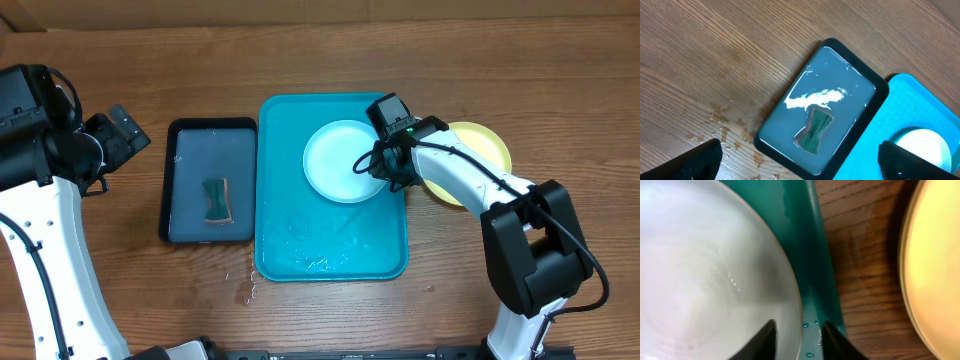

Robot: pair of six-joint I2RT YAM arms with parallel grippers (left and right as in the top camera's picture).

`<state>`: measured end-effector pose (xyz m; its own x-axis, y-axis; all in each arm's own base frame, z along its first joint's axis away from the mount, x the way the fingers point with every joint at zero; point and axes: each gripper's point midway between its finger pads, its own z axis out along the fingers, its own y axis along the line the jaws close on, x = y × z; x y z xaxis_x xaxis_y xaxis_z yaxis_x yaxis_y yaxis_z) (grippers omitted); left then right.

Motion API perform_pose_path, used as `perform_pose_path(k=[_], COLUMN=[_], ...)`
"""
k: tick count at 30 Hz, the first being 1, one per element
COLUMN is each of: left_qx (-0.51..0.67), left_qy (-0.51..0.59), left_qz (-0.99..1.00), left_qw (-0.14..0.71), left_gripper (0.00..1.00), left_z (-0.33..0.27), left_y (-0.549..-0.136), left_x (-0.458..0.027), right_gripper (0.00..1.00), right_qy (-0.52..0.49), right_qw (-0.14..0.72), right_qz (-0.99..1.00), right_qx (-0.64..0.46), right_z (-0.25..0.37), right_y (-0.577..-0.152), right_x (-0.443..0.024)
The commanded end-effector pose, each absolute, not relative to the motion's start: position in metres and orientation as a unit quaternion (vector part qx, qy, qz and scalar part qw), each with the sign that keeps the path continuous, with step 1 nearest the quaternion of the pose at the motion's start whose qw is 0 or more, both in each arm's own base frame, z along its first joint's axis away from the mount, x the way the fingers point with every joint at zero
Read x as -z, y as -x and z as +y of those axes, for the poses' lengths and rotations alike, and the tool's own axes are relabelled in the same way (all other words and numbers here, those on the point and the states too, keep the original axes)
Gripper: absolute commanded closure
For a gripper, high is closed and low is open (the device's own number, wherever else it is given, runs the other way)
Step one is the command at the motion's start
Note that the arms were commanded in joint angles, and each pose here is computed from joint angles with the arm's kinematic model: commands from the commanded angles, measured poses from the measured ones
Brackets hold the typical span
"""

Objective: Clean dirty plates on tray and stack at the side
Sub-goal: 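Carry the white plate right toward the yellow plate stack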

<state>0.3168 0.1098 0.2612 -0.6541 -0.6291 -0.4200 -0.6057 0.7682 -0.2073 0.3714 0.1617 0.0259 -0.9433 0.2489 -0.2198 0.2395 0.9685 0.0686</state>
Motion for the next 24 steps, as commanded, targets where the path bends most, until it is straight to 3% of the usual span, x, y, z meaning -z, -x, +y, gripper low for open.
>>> perform_pose_path(k=[1,16,19,24], left_qx=[0.024,0.024,0.024,0.024], left_qy=[0.349,0.349,0.349,0.349], left_qz=[0.903,0.903,0.903,0.903], left_qw=[0.25,0.25,0.25,0.25], left_gripper=[0.0,0.0,0.0,0.0], left_z=[0.112,0.112,0.112,0.112], left_y=[-0.317,-0.317,-0.317,-0.317], left_x=[-0.268,-0.268,-0.268,-0.268], right_gripper=[0.74,0.86,0.96,0.96], right_qy=[-0.124,-0.128,-0.125,-0.11], right_qw=[0.119,0.104,0.101,0.111], right_qz=[0.985,0.986,0.985,0.986], right_qx=[-0.023,-0.036,-0.059,-0.063], right_z=[0.162,0.165,0.172,0.174], right_y=[-0.37,-0.36,-0.359,-0.364], right_x=[-0.031,-0.017,-0.012,-0.022])
